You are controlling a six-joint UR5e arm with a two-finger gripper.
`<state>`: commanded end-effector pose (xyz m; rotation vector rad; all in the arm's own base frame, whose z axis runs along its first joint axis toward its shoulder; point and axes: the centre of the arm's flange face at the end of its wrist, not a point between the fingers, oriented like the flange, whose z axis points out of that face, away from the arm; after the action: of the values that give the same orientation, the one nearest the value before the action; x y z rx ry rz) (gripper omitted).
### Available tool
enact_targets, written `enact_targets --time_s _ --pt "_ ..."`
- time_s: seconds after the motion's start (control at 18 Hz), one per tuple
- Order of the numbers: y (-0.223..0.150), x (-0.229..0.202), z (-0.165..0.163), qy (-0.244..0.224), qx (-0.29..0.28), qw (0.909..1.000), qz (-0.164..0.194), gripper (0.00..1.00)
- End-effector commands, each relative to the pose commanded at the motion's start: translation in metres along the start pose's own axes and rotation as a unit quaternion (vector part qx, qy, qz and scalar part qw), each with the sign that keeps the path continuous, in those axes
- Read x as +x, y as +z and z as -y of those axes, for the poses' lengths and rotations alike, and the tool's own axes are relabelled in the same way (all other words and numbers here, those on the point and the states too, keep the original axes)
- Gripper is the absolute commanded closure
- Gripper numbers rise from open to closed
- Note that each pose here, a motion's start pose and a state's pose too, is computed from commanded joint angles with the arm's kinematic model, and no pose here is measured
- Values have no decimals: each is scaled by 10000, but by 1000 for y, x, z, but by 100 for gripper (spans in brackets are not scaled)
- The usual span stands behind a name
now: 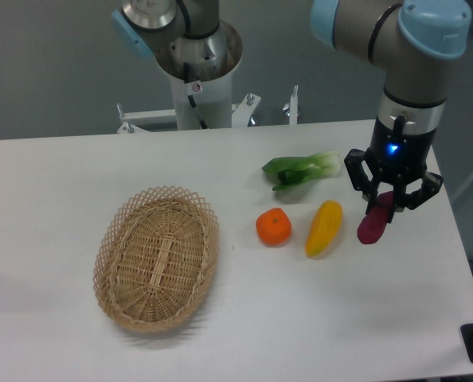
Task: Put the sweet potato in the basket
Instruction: 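Lift the purple sweet potato with the gripper off the table, then carry the sweet potato over the wicker basket and lower it inside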
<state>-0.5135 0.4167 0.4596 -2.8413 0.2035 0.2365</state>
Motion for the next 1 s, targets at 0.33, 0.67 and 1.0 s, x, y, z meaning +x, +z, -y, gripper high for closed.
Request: enact_targets --time_s 0.33,0.67,1.0 --pt "-6 29 -2 10 -28 9999 -97 71" --pt "3 78 40 -399 11 9988 -273 71" --pt "43 150 103 -1036 -26 9929 -581 71"
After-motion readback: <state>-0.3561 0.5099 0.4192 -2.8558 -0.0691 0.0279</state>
